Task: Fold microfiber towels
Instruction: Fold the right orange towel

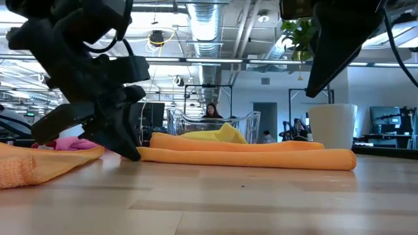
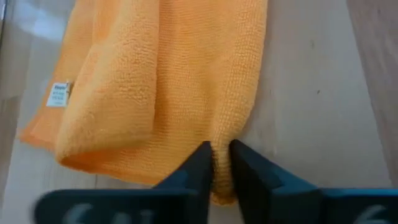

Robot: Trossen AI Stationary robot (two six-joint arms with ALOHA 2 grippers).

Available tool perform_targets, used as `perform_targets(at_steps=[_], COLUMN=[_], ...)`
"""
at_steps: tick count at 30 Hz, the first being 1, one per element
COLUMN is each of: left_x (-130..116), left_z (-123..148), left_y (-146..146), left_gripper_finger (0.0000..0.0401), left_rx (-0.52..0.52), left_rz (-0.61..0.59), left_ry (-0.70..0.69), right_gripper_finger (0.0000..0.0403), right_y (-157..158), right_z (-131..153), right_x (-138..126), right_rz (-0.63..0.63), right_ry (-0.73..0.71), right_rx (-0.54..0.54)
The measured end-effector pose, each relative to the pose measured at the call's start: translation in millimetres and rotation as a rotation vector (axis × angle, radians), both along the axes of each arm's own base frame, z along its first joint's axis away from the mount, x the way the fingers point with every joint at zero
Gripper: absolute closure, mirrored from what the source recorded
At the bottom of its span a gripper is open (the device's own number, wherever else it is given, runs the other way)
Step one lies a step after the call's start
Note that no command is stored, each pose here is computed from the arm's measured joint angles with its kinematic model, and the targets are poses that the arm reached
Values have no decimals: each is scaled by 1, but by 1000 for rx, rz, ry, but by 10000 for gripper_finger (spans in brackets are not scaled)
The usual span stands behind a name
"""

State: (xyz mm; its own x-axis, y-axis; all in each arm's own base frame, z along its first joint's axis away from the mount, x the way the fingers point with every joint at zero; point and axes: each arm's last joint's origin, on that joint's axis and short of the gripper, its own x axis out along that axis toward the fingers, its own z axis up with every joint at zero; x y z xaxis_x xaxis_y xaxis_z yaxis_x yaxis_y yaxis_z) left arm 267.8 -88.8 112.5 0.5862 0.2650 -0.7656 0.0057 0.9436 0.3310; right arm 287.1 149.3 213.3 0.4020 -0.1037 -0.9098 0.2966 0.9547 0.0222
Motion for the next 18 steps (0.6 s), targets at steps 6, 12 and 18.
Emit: perform_targets(at_steps=[6, 12, 18], left_x=[29, 55, 63], left_z=[31, 60, 67], left_y=[-5, 1, 10], left_gripper_finger=[395, 399, 400], left_rx=[110, 176, 190], left_rz=[-89, -169, -190], left_ry=[-62, -127, -141], right_gripper_finger=[154, 154, 154], right_y=[-3, -9, -19], right_z=[-1, -3, -12], right_x=[-4, -13, -21], right_rz=[-86, -174, -259], right_ry=[36, 97, 181], right_rx=[7, -57, -114])
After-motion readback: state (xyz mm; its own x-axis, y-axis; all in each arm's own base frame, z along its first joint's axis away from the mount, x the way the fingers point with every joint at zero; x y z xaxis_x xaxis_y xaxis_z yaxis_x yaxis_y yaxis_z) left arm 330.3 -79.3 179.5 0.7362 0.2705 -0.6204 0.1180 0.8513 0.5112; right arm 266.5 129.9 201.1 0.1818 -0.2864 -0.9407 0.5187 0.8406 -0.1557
